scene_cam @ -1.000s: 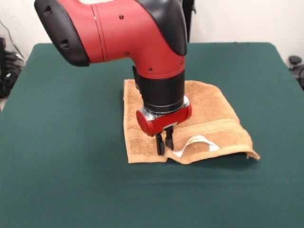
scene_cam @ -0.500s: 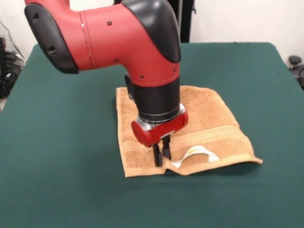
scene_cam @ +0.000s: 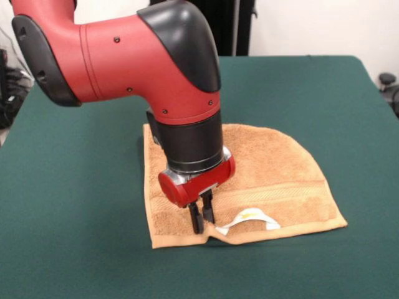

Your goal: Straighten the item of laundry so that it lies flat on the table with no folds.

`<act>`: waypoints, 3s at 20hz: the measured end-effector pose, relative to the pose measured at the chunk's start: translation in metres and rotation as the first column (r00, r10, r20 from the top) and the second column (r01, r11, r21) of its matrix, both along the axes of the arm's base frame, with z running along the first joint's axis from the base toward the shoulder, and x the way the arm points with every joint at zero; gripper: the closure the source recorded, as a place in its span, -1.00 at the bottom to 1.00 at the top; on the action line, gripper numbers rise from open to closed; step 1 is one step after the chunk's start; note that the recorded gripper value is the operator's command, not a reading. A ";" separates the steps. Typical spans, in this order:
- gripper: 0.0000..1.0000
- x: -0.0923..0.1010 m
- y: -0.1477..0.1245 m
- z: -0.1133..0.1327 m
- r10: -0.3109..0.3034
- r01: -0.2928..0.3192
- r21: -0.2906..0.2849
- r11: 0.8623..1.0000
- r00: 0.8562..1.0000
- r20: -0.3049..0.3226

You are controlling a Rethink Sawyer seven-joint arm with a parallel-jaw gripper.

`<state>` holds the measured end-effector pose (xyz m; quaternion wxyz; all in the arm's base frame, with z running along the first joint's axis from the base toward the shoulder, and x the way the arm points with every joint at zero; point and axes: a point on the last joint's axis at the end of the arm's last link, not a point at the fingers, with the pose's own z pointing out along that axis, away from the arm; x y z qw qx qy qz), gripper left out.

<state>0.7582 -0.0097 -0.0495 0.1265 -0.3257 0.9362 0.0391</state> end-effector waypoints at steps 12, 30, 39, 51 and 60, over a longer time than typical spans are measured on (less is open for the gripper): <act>1.00 0.017 -0.010 -0.002 0.021 -0.021 0.016 1.000 1.000 0.012; 1.00 0.040 -0.027 -0.002 -0.036 0.035 0.041 0.999 0.999 0.017; 1.00 0.052 -0.045 0.002 -0.027 0.027 0.026 0.999 1.000 0.008; 1.00 0.068 -0.071 0.007 0.013 -0.013 -0.016 1.000 1.000 0.020; 1.00 0.082 -0.092 0.017 0.029 -0.028 -0.048 0.998 0.999 0.032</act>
